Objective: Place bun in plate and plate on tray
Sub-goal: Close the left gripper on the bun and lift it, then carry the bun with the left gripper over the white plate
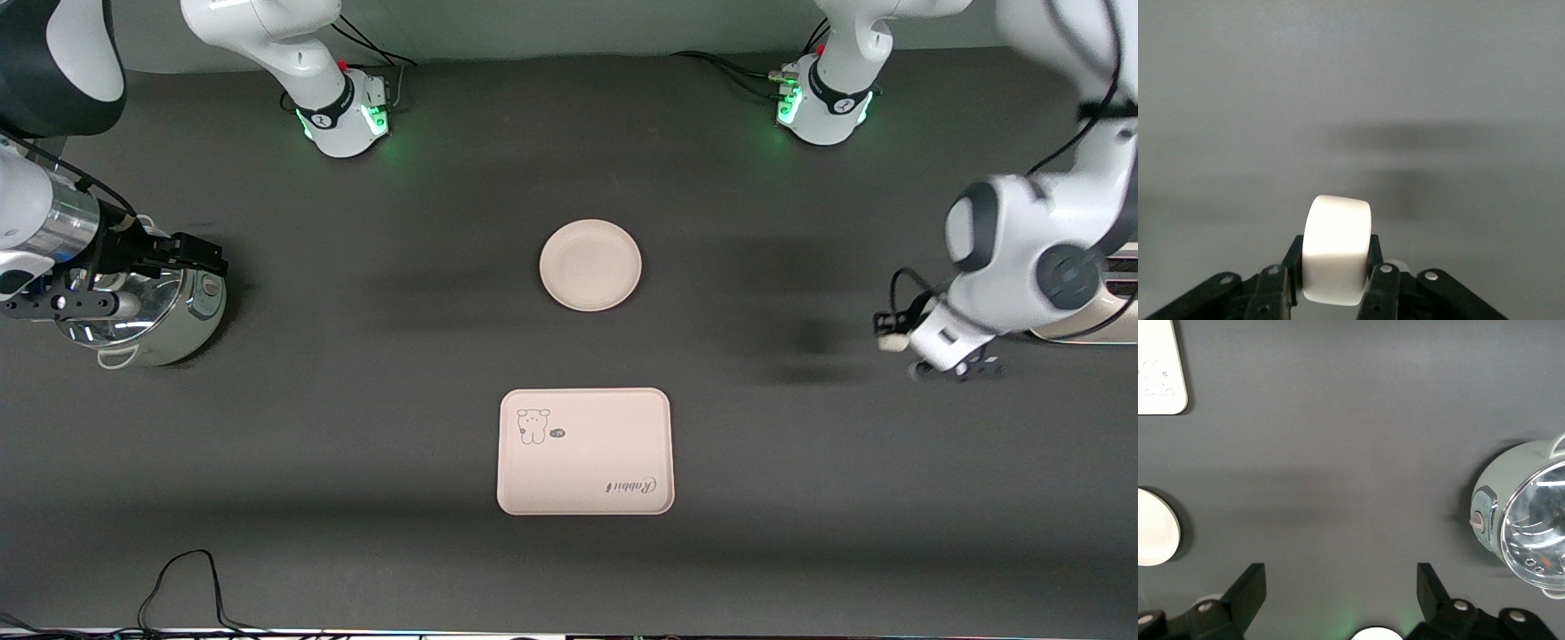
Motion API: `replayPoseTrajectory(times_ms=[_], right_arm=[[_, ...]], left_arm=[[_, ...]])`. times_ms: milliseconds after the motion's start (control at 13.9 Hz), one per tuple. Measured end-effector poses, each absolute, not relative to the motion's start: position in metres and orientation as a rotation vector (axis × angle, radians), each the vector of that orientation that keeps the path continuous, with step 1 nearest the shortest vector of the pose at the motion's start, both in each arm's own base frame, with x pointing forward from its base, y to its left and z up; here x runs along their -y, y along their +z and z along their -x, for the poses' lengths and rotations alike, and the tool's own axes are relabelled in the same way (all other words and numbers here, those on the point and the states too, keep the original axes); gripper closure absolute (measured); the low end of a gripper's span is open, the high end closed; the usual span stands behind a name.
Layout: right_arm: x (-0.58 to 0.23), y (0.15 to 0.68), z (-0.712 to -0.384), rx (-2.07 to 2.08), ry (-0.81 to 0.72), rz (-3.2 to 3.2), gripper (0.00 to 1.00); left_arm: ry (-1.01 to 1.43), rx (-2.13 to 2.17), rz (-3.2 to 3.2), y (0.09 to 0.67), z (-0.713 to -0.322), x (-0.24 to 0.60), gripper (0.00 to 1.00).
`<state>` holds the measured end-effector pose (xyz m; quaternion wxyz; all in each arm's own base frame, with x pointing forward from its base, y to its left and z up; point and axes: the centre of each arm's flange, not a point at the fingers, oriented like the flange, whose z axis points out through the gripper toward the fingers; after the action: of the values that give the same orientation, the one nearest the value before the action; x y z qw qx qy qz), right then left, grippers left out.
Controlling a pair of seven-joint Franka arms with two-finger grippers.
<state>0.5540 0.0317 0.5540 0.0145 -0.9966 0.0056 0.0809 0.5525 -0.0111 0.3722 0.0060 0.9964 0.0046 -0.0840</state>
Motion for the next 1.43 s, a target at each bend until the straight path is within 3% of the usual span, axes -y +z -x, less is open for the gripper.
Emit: replayPoseTrajectory(times_ms=[215,502,1004,1435], right_arm=[[-0.05,0.554,-0.553,0.028,0.253,3.094,0.0],[-0.058,0.556,-0.552,0.023,0.252,3.024,0.0],[-0.061,0.557,-0.554,0.018,0.227,2.999,0.0],[-0.075,0.546,-0.556,0.033,0.208,3.0,0.0]], left_arm=[[-0.243,-0.015,-3.101,0.457,-0.516,0.007,0.59],[-0.217,-0.019,-3.098,0.495,-0.49,0.024,0.59],[-0.204,-0.264,-3.052,0.458,-0.477,0.184,0.56],[-0.167,-0.508,-3.038,0.351,-0.436,0.354,0.56]])
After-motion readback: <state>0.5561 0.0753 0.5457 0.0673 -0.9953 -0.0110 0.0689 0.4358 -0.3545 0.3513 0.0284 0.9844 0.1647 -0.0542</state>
